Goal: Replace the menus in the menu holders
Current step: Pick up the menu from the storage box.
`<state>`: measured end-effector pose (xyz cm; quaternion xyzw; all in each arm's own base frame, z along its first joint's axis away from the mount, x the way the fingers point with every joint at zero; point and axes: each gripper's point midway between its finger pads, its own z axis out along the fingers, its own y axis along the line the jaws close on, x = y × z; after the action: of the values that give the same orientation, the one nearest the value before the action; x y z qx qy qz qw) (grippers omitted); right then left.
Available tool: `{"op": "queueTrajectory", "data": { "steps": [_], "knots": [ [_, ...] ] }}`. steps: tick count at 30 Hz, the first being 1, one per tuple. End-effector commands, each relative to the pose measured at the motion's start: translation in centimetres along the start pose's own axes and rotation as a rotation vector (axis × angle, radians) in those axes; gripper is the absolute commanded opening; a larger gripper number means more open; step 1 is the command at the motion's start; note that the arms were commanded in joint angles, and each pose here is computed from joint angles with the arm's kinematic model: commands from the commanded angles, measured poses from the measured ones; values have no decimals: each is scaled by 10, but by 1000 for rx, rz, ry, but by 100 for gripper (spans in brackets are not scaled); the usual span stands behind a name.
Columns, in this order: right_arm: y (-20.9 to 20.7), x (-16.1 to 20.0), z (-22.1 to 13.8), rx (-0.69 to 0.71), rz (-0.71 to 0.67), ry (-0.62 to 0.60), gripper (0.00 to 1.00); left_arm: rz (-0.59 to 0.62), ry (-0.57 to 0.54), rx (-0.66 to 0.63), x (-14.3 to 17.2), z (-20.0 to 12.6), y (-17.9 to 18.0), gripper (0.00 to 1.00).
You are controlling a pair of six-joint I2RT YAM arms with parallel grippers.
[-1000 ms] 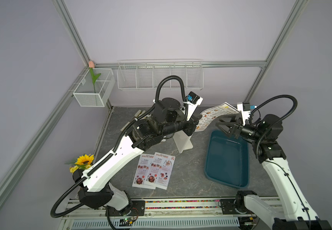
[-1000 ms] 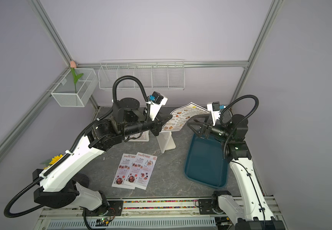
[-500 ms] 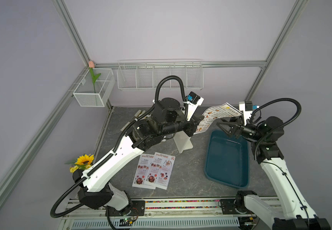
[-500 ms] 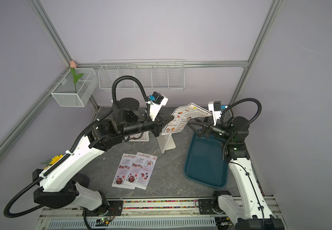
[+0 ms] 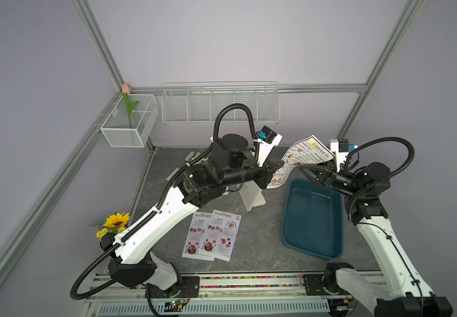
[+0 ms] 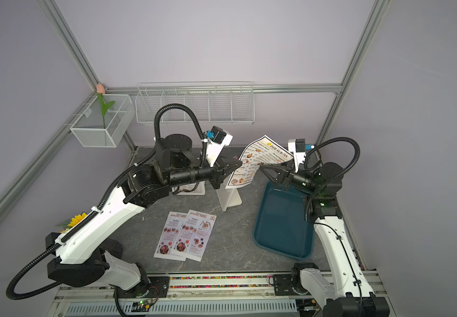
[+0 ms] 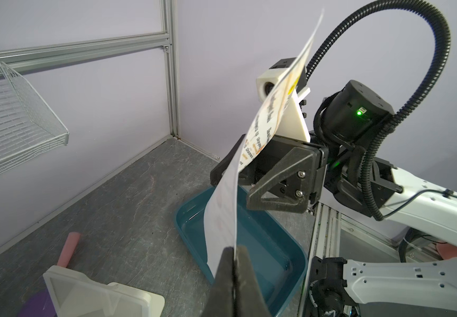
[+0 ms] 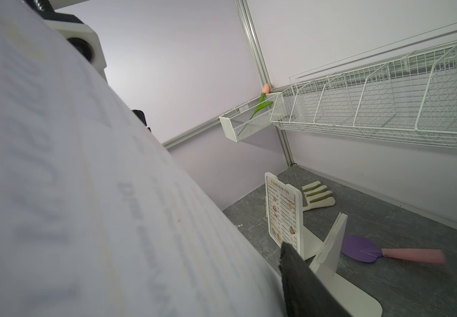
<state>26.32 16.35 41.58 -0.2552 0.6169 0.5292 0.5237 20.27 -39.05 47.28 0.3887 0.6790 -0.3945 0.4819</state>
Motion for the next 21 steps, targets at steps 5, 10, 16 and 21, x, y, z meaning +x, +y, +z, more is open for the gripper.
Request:
{"op": "queueTrajectory", "data": {
  "steps": [5, 10, 16, 21],
  "knots": [
    [6, -1, -8, 31, -14, -26, 69, -43, -87, 74, -24, -8, -9, 0],
    [12, -8, -9, 4, -29, -54, 64, -51, -61, 79, -15, 1, -7, 0],
    [12, -13, -9, 3, -33, -67, 53, -66, -63, 83, -13, 1, -5, 0],
    [4, -13, -10, 37, -13, -61, 36, -79, -62, 57, -7, -3, 2, 0]
  ]
}}
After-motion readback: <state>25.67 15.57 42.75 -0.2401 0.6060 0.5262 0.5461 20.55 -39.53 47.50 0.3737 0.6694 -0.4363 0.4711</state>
